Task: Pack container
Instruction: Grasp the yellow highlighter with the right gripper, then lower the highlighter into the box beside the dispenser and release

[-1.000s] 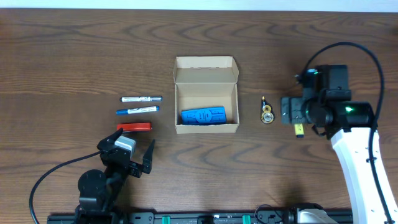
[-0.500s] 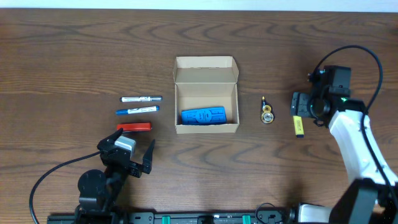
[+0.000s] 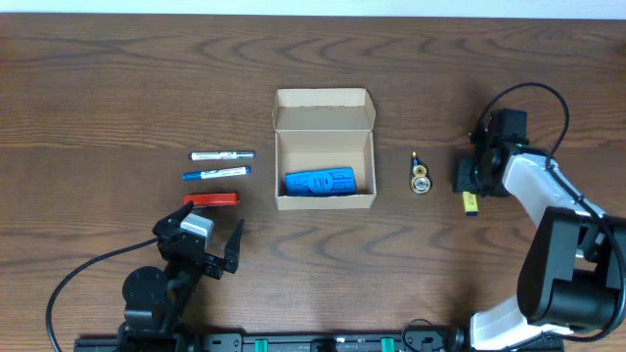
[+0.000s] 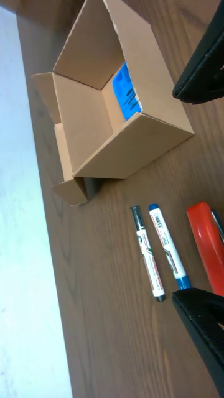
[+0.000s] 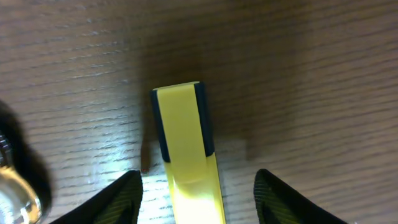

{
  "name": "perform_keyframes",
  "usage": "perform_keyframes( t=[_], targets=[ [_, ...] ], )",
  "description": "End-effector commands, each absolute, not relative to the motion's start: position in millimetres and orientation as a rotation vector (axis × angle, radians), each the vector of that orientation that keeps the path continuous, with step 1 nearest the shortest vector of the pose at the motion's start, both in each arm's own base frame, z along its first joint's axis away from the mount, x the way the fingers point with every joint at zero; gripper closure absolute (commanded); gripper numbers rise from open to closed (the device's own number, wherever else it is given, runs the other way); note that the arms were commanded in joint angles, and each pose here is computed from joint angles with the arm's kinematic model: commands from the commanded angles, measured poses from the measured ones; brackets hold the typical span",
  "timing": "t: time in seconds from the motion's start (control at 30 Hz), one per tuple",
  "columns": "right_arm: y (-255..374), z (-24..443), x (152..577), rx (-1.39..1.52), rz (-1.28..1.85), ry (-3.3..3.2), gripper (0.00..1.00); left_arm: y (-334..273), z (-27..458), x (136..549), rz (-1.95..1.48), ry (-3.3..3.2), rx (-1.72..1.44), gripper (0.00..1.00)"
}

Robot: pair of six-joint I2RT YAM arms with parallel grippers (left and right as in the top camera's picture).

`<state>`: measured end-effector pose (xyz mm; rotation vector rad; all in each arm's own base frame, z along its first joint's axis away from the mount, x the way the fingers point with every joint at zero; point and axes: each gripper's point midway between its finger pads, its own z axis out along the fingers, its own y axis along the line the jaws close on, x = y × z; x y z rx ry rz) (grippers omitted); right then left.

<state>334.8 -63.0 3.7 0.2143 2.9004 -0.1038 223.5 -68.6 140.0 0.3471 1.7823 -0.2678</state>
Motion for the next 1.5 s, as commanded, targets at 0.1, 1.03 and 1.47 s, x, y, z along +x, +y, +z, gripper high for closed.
perform_keyframes(
  t=[0.1,1.03,1.47],
  targets=[
    [-68,-11,328,0.226,-0.121,2.942,0.47,-67,128,224,-0.25,1.801,0.36,0.05],
    [-36,106,358,0.233,0.103,2.825,0.89,-67,128,224,-0.25,1.801,0.36,0.05],
    [135,193,358,0.138,0.445,2.648,0.92,-67,128,224,-0.25,1.801,0.36,0.05]
  ],
)
